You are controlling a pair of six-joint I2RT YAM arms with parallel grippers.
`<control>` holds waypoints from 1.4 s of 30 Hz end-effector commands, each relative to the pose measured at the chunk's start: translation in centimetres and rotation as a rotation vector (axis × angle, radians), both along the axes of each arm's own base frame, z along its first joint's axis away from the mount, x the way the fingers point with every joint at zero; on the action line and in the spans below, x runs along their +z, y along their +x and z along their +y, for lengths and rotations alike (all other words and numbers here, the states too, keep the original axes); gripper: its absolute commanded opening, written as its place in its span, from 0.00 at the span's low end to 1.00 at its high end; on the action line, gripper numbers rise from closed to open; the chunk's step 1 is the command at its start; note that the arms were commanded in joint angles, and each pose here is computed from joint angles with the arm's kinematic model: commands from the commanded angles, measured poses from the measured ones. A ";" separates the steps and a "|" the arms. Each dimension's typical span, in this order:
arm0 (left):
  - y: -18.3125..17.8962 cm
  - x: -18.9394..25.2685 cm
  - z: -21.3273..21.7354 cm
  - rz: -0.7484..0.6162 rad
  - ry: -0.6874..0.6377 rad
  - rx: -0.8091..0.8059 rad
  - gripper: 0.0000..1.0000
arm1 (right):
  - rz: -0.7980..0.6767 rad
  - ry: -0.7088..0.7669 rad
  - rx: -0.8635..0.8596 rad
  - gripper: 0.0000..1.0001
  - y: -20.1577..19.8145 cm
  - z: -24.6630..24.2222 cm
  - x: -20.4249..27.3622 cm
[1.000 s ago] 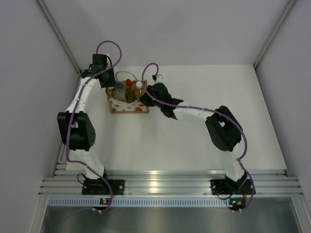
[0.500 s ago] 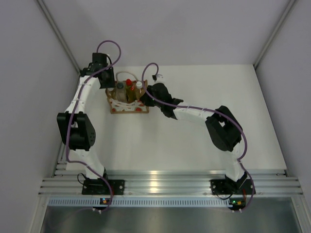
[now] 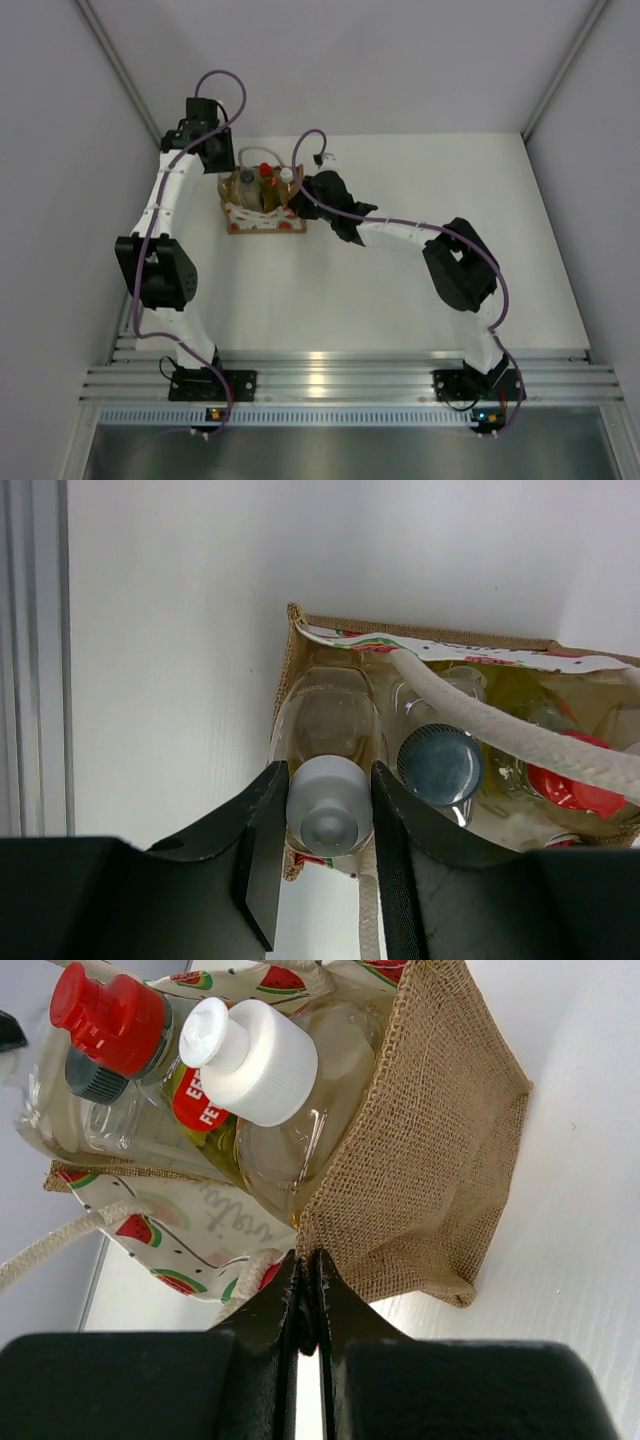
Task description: Take the personal care products out of the canvas bag
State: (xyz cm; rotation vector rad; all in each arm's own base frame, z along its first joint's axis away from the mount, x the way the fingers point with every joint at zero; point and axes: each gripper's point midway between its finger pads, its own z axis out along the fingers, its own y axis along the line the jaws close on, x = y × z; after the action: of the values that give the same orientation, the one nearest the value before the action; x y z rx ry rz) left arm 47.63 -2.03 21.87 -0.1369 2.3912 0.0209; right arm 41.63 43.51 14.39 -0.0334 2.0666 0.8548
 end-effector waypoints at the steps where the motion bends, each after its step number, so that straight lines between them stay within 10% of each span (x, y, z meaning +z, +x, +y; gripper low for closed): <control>1: 1.5 7.5 -0.3 -0.213 0.000 -0.004 0.00 | 0.194 -0.209 0.015 0.00 -2.4 -2.9 -8.6; 42: -3.4 19.2 1.4 -0.420 0.054 0.085 0.00 | 0.189 -0.208 0.016 0.00 -2.1 -2.8 -8.5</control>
State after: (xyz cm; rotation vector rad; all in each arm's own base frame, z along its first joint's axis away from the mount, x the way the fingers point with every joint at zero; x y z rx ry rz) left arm 45.09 -1.86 33.29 -0.1393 2.1979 0.0711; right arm 41.65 43.60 14.43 -0.0361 2.0695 0.8559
